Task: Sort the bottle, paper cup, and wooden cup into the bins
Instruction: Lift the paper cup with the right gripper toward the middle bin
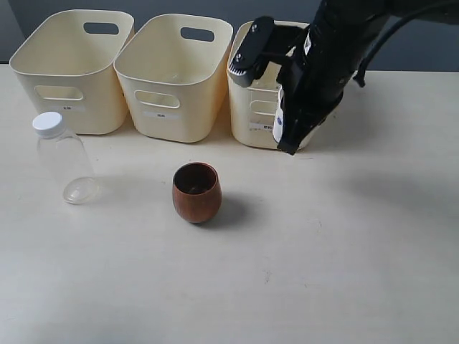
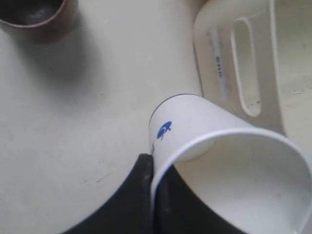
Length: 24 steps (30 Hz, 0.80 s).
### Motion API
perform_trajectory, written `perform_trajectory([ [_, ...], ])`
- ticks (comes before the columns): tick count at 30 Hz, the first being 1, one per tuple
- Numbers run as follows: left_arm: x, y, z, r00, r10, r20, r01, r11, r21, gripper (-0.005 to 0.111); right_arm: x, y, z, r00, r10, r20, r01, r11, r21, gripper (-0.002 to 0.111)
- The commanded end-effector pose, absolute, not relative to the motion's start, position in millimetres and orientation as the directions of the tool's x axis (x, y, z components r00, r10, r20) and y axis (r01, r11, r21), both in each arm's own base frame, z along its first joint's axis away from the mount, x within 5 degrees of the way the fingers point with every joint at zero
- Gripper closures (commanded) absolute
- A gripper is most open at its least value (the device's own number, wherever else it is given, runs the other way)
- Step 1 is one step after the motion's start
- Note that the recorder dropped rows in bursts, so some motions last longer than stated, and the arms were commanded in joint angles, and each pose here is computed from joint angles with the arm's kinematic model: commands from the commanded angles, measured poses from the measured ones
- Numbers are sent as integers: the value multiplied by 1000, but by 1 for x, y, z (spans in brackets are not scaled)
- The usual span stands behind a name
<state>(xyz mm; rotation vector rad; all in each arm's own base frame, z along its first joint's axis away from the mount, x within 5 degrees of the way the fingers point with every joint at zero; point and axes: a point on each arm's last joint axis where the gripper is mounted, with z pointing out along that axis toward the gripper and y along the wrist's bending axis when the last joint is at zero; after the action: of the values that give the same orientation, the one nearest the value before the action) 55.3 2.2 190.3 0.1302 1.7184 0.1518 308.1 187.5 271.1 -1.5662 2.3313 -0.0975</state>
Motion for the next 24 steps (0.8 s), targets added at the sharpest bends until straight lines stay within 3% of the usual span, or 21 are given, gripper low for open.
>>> perform_trajectory([
  [1,56,1,192,-144,167,-975,10,986,168,107,303,184,300,-287,-900,-329,-862,392,-322,109],
  [14,56,1,192,-144,167,-975,10,986,168,107,326,208,333,-65,-728,-683,-725,504,-469,109],
  [24,56,1,192,-144,167,-975,10,986,168,107,361,246,315,30,-725,-688,-706,472,-528,109],
])
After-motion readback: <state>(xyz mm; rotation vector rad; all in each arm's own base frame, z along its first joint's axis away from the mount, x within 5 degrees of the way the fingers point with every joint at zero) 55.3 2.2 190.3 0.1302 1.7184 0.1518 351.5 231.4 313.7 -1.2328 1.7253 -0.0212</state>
